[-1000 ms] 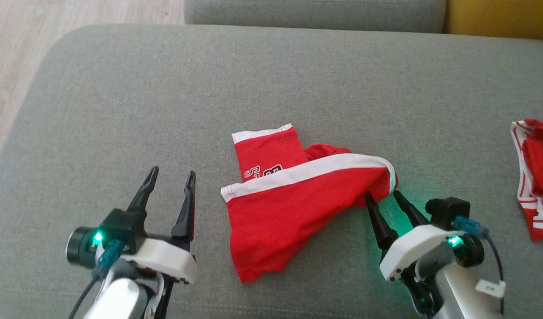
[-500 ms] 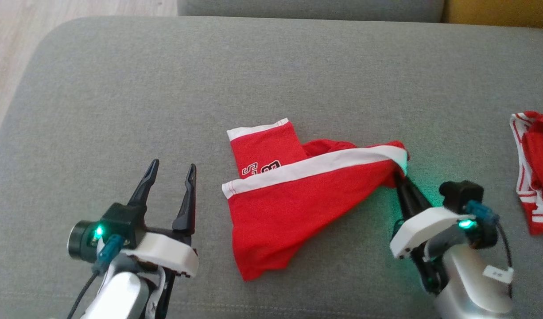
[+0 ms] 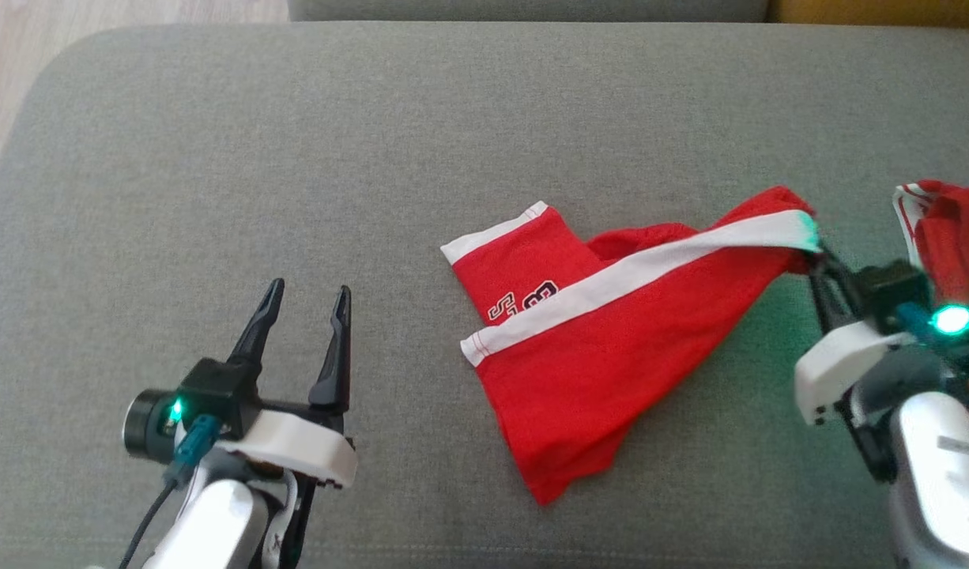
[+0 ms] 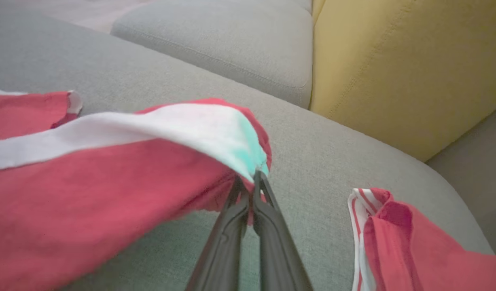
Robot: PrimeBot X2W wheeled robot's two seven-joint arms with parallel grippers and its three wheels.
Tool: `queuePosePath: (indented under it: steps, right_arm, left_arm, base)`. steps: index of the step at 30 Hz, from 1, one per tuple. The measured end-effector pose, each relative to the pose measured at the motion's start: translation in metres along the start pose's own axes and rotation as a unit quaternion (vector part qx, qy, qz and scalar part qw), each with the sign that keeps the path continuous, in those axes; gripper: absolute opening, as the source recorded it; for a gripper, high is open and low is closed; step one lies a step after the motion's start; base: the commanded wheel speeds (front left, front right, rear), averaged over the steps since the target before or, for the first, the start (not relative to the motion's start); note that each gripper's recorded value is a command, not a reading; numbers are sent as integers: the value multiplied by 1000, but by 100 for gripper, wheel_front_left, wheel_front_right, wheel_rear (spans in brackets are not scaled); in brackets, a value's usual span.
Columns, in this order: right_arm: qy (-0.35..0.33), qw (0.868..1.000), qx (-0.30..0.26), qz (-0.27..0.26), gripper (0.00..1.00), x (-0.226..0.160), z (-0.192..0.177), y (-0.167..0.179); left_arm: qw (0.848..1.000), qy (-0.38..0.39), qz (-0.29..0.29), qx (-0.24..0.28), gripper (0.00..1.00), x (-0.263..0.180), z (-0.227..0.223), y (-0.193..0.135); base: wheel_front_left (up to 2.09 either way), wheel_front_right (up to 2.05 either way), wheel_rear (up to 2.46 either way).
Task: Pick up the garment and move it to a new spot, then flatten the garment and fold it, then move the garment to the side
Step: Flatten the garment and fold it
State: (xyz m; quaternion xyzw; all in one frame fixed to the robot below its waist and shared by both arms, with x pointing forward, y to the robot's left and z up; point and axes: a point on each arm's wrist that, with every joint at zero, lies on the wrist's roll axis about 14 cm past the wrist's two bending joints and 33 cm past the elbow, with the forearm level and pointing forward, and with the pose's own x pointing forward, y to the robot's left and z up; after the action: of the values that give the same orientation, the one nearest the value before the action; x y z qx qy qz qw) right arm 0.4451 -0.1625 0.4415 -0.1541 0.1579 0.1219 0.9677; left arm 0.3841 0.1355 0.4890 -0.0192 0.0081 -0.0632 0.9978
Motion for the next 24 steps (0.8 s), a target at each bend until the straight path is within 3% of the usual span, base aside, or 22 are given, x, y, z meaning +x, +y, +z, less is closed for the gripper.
queuePosePath:
  steps: [9,18,19,20,24]
  right_arm:
    - [83,989,-54,109,0,-7,-37,69]
    - [99,989,-13,109,0,-8,-49,75]
    - [95,990,-7,104,29,-8,-48,73]
    - [91,991,2,99,100,-8,-47,71]
    - [56,994,52,75,100,-15,-35,66]
  left_arm:
    - [1000,13,-2,-8,100,2,-9,-2]
    - [1000,7,-6,-6,100,4,-5,-2]
    - [1000,6,-7,-6,100,4,-5,-2]
    - [1000,5,-7,-7,100,4,-4,-3]
    - [1000,-2,-9,-9,100,3,2,-4]
  base:
    - [0,0,0]
    - [0,0,0]
    - [0,0,0]
    - [0,0,0]
    - [0,0,0]
